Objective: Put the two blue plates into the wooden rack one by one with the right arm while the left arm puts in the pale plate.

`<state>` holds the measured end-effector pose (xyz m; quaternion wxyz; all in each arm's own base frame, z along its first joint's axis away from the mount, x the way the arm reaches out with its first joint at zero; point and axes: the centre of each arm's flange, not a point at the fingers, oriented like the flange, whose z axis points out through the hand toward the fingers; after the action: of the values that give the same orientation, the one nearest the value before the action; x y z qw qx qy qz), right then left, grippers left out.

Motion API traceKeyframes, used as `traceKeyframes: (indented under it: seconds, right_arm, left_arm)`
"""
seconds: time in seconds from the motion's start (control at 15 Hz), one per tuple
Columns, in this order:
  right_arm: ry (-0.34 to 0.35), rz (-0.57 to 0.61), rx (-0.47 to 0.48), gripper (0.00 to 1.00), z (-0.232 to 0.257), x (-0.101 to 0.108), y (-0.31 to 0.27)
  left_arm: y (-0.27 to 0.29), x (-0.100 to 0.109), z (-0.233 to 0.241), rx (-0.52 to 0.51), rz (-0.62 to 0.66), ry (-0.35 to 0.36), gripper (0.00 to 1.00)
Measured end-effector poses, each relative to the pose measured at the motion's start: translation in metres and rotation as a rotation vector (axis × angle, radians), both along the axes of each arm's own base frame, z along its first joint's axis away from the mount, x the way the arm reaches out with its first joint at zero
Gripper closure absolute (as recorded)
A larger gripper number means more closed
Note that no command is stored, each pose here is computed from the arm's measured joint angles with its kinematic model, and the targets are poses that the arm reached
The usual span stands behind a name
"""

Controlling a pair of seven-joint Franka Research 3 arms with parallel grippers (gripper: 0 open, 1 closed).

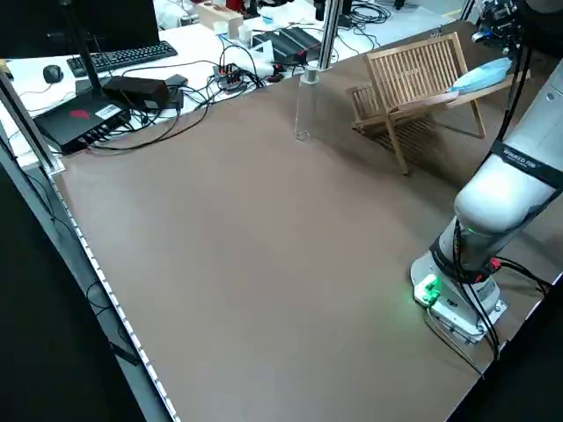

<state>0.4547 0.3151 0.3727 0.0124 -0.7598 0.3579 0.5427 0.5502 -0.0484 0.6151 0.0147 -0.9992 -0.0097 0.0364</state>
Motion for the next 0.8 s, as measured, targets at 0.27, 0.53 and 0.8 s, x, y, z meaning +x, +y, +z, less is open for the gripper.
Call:
traceKeyframes:
  seconds: [0.27,0.53,0.8]
  right_arm:
    - [0.004,-0.005,0.019,0.86,0.003,-0.001,0.006]
    - [-0.003,0.002,0.038,0.84,0.01,-0.003,0.016]
    - [-0.148,-0.02,0.049,0.78,0.045,0.041,-0.019]
  left_arm:
    - [0.0,0.0,0.0,0.0,0.0,0.0,0.0]
    - [0.0,0.0,0.0,0.0,0.0,0.0,0.0]
    - [0.001,0.0,0.0,0.0,0.001,0.0,0.0]
